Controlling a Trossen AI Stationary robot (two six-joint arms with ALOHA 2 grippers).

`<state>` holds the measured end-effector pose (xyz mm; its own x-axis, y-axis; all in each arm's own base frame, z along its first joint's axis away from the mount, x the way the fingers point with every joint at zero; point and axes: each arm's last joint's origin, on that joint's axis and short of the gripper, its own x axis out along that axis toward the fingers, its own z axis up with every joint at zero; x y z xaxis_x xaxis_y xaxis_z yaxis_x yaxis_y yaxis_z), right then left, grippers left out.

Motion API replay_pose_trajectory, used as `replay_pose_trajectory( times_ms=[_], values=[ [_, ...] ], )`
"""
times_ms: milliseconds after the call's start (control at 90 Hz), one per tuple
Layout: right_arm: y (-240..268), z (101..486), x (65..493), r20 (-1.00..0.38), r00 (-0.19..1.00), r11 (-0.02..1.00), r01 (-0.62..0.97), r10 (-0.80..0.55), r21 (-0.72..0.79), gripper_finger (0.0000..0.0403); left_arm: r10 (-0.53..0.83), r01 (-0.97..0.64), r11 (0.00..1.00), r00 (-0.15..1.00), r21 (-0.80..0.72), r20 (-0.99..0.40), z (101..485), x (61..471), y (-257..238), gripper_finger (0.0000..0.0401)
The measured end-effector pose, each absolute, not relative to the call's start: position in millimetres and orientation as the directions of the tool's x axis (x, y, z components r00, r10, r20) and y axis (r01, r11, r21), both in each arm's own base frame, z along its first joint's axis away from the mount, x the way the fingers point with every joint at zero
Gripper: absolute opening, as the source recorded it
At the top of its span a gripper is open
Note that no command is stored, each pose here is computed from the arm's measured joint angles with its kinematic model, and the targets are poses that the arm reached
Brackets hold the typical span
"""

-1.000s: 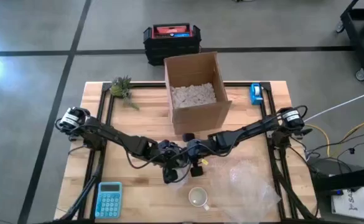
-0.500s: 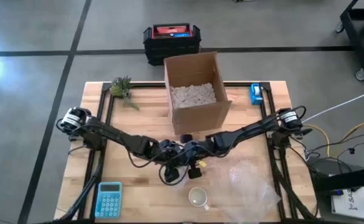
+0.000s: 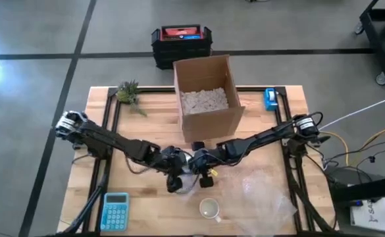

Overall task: Wrap mug
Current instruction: Wrap the purple mug with the left bubble wrap

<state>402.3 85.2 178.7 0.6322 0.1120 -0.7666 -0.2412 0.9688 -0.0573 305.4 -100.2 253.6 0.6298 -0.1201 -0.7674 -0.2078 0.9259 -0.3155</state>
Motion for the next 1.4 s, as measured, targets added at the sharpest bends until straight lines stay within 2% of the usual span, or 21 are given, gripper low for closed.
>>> replay_pose_trajectory(
  times_ms=[222,411,544,700,833,1167,1400],
  values=[
    [83.8,177.5,402.6,-0.767,0.632,0.971,-0.233,0.107,-0.056,0.0002,-0.136,-0.204,0.923,0.617,-0.325,-0.775,259.9,295.1,-105.3,0.0],
    [83.8,177.6,402.7,-0.766,0.633,0.972,-0.229,0.107,-0.053,0.0002,-0.174,-0.274,0.908,0.442,-0.317,-0.88,245.3,278.7,-116.4,0.0],
    [83.9,177.9,403.0,-0.763,0.637,0.972,-0.228,0.107,-0.053,0.0002,-0.184,-0.265,0.912,0.419,-0.314,-0.889,232.3,277.8,-128.2,0.0],
    [83.6,178.1,403.3,-0.762,0.639,0.972,-0.227,0.107,-0.054,0.0002,-0.222,-0.188,0.916,0.5,-0.355,-0.837,216.3,293.1,-136.4,0.0],
    [83.6,178.1,403.3,-0.761,0.64,0.973,-0.227,0.107,-0.054,0.0002,-0.185,-0.122,0.946,0.557,-0.301,-0.81,209.4,304.5,-135.3,0.0],
    [82.6,176.8,402.3,-0.769,0.632,0.971,-0.228,0.093,-0.07,0.0002,-0.016,-0.173,0.969,0.666,-0.174,-0.746,229.7,304.9,-120.7,0.0],
    [82.6,176.7,402.3,-0.77,0.631,0.971,-0.23,0.095,-0.069,0.0002,-0.001,-0.177,0.969,0.69,-0.17,-0.724,232.2,307.4,-118.9,0.0]
  ],
)
